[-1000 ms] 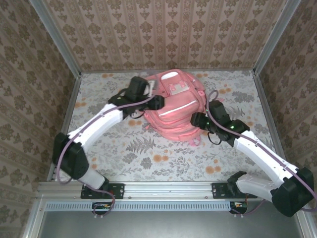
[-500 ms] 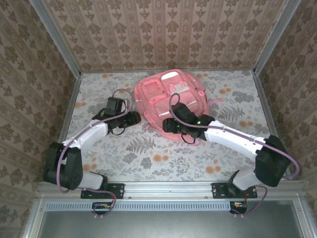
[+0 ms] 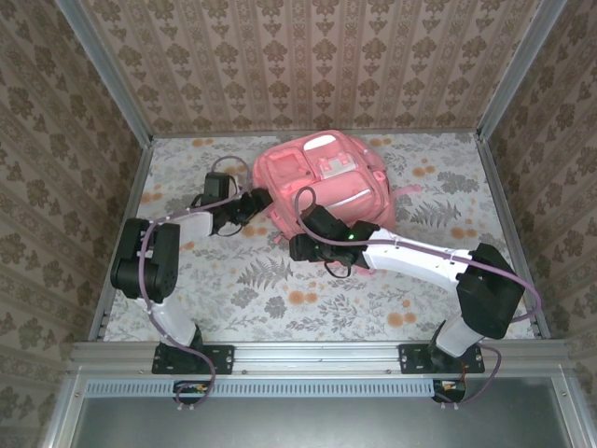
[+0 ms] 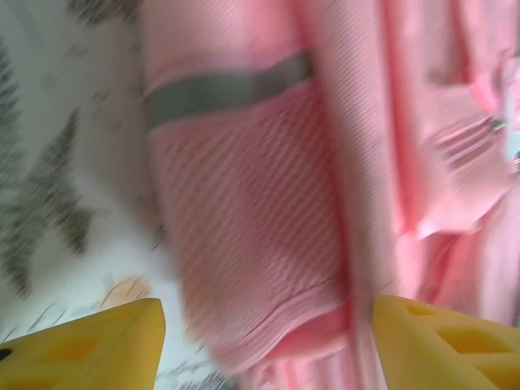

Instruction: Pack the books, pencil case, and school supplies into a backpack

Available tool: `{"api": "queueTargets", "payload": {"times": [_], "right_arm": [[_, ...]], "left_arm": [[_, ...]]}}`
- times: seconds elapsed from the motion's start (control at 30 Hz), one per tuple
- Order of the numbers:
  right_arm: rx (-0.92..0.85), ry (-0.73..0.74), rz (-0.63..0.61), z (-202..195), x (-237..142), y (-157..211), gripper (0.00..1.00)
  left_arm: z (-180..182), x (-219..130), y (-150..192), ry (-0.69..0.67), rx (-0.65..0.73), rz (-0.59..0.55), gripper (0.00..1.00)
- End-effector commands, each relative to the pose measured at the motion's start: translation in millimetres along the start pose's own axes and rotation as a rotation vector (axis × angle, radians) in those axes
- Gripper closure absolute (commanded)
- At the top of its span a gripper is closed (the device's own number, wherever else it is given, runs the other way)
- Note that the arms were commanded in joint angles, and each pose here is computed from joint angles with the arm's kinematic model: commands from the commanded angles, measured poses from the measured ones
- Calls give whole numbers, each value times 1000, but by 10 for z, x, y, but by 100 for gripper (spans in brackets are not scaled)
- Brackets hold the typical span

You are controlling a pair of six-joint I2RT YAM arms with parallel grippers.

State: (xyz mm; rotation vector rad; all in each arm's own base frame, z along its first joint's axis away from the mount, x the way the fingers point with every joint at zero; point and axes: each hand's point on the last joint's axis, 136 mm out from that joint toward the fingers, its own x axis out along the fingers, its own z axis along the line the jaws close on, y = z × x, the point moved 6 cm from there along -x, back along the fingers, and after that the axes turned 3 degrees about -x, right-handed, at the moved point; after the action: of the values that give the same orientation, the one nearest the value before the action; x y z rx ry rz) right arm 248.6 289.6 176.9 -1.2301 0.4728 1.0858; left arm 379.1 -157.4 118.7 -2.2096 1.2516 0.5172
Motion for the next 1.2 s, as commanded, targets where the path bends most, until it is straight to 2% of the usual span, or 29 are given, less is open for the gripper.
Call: {"api": "queueTargets", "payload": {"times": [0.0,0.23,0.3,0.33,0.37,0.47,0.5,0.73,0.87,1.1,1.17], "right_arm": [[13,5,-24,76,21,-58,45],[5,11,-15,158,100,-51,45],[4,13,-18,163,100,-54,45],[4,16,-19,157,103,-51,45],[4,20,-19,151,106,-50,45],[-2,34,-18,130,110,-35,45],[-4,46,-20,111,106,-39,45],[-5,95,-50,-13,-33,-25,45],[47,71,-74,-64,-96,53,48],[154,88,-61,-155,23,262,52],[177,95,-57,-166,95,300,56]], "left_arm": [[-178,59,-140,99,20,-22,30],[66,385,26,30,-12,66,29],[118,438,67,27,-25,77,34],[133,455,80,29,-32,83,41],[134,461,88,32,-37,87,52],[76,419,90,29,-57,74,96],[46,389,97,22,-64,63,100],[-390,142,283,-5,-96,-17,100],[-629,92,479,-34,-70,-20,100],[-754,58,664,-30,-65,-15,100],[-750,72,696,-32,-67,-6,100]]}}
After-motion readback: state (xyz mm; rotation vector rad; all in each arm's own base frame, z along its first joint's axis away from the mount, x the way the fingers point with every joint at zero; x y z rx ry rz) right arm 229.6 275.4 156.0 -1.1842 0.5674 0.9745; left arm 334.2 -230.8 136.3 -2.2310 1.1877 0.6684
